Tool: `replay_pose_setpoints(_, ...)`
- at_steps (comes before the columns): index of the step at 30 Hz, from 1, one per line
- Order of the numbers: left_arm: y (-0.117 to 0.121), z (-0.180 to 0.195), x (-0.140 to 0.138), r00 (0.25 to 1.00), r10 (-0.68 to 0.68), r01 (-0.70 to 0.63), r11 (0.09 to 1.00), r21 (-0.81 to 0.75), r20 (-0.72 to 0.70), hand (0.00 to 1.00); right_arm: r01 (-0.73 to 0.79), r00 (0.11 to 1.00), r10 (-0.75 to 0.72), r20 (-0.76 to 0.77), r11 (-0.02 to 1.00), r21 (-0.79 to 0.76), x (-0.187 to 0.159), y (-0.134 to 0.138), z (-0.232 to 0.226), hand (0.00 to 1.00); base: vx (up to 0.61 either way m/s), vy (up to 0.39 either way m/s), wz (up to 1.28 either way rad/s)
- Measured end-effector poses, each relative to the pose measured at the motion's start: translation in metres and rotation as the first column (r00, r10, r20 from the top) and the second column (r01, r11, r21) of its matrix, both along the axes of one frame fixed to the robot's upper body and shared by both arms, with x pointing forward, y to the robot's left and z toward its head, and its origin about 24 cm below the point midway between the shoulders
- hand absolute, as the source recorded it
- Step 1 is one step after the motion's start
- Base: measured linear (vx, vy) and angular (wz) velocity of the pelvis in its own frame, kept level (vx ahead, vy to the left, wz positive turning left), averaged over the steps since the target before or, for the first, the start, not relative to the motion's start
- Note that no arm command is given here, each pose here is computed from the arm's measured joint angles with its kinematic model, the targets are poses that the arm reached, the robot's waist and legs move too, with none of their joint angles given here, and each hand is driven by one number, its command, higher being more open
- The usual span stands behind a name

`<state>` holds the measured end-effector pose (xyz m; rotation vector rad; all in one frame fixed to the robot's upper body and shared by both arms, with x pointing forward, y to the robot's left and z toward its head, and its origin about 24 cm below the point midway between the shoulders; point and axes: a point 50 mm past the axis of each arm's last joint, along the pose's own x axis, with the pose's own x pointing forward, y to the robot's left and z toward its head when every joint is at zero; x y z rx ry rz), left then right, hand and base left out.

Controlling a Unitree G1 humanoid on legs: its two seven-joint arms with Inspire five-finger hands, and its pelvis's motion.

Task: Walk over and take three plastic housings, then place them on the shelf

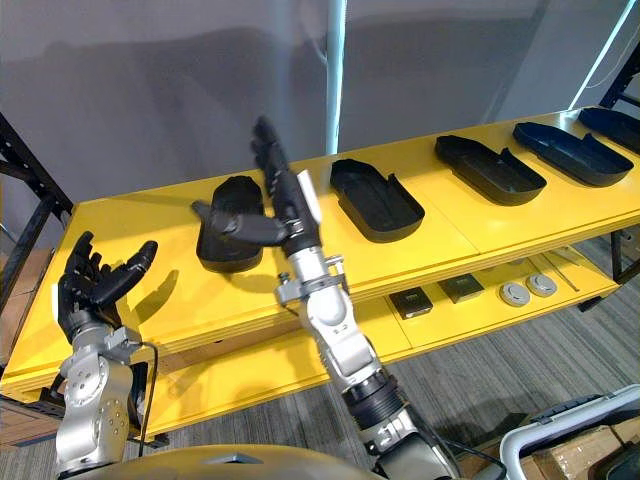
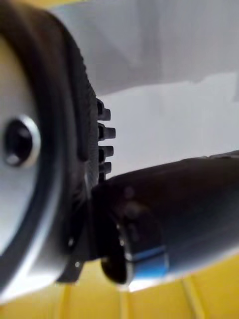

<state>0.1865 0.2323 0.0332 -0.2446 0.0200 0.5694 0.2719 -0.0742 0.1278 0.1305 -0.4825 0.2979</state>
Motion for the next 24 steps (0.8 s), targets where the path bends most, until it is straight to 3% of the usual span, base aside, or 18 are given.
replay_pose_setpoints(7, -0.007, -0.002, -0.001, 0.982, -0.18, 0.182, 0.982, -0.041, 0.047, 1.0, 0.137, 0.99, -0.134, 0.037, 0.986, -0.096, 0.006, -0.045, 0.002, 1.0, 0.01, 0.014, -0.08)
replay_pose_setpoints(12, -0.008, -0.001, 0.0, 0.97, -0.221, 0.231, 0.967, -0.104, 0.101, 1.0, 0.196, 0.981, -0.195, 0.024, 0.974, -0.114, 0.006, -0.068, -0.001, 1.0, 0.03, 0.013, -0.09)
replay_pose_setpoints(24, -0.014, -0.015, 0.005, 0.961, -0.265, 0.274, 0.95, -0.147, 0.078, 1.0, 0.18, 0.983, -0.183, -0.006, 0.973, -0.144, 0.002, -0.076, -0.009, 1.0, -0.01, 0.01, -0.07)
